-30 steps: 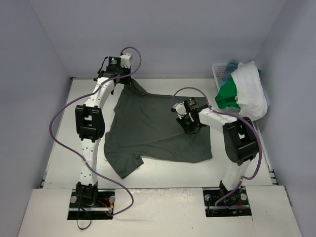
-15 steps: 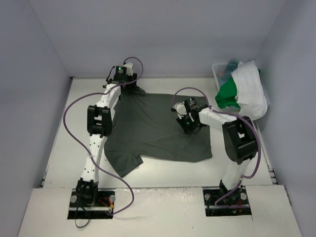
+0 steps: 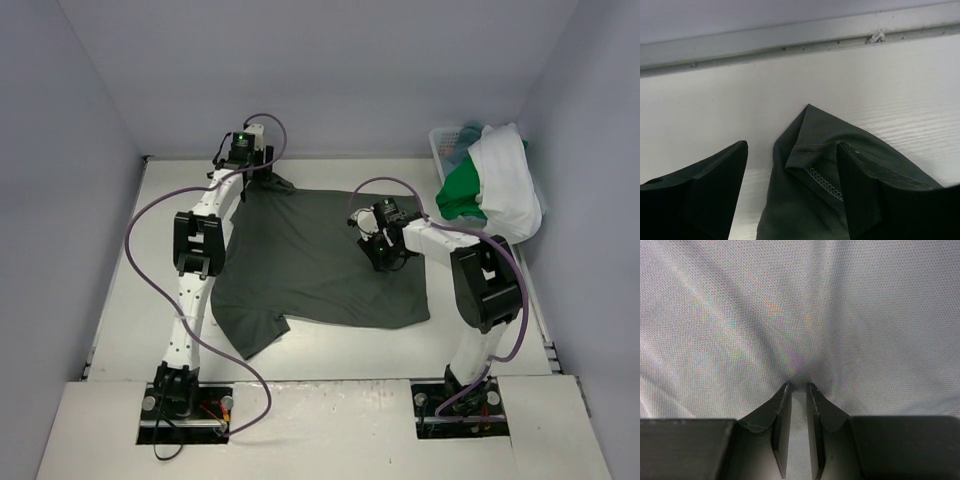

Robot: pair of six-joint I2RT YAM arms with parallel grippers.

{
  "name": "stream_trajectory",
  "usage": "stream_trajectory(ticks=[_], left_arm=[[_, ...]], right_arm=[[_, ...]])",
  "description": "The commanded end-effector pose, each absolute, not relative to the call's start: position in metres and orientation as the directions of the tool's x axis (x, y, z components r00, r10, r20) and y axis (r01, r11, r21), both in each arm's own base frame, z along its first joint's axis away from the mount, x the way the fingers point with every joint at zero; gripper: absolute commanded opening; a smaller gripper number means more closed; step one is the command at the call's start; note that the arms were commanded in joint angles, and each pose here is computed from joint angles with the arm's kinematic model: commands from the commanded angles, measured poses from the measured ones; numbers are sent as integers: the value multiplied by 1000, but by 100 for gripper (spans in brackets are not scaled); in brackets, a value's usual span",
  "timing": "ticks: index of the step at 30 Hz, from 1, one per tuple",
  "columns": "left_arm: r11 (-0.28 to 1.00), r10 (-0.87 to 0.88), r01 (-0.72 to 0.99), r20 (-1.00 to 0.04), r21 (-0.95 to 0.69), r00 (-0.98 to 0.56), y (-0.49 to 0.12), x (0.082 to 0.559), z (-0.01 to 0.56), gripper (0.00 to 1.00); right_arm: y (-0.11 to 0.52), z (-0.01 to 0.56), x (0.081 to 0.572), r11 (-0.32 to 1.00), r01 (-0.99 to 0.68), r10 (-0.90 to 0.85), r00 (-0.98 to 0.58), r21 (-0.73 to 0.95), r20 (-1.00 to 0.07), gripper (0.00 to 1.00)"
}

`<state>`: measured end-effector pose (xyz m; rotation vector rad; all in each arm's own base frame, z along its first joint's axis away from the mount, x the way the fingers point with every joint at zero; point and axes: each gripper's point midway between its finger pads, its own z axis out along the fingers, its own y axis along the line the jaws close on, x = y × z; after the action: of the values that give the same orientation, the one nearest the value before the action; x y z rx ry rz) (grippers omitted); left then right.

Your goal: Fold and stack the t-shirts

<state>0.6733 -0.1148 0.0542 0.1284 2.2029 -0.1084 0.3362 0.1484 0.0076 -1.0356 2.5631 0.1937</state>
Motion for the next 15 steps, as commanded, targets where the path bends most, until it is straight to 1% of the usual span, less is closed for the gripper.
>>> stream_trajectory(ticks=[1, 3, 4, 7, 10, 11, 12, 13, 14, 15], left_arm=[[994, 4, 100, -933, -34, -359, -105, 685, 199, 67], [994, 12, 103, -938, -26, -346, -104, 681, 209, 67], [994, 15, 104, -944, -21, -329, -103, 678, 223, 67], [991, 17, 131, -943, -28, -332, -105, 667, 235, 67], [983, 20, 177, -929, -50, -370, -112, 652, 231, 65], [976, 24, 209, -922, -62, -387, -117, 647, 228, 61], [971, 33, 227, -903, -72, -428, -121, 638, 218, 45], [965, 41, 250, -893, -81, -448, -125, 634, 213, 33], [958, 46, 269, -881, -94, -471, -128, 630, 207, 22], [948, 55, 296, -856, -117, -514, -134, 623, 196, 14]], right_arm=[[143, 5, 329, 735, -678, -631, -684, -1, -366, 16], [143, 7, 329, 736, -677, -629, -683, -2, -371, 16], [143, 8, 330, 736, -677, -629, -682, -4, -372, 16], [143, 9, 330, 736, -677, -630, -680, -7, -376, 15], [143, 10, 331, 734, -679, -631, -676, -10, -380, 13], [143, 10, 331, 734, -679, -631, -676, -10, -381, 8], [144, 11, 331, 734, -679, -629, -676, -9, -383, 6], [143, 11, 331, 735, -677, -628, -677, -9, -383, 3], [144, 11, 331, 733, -680, -630, -675, -8, -383, 0], [143, 10, 331, 734, -679, -629, -676, -6, -383, 0]])
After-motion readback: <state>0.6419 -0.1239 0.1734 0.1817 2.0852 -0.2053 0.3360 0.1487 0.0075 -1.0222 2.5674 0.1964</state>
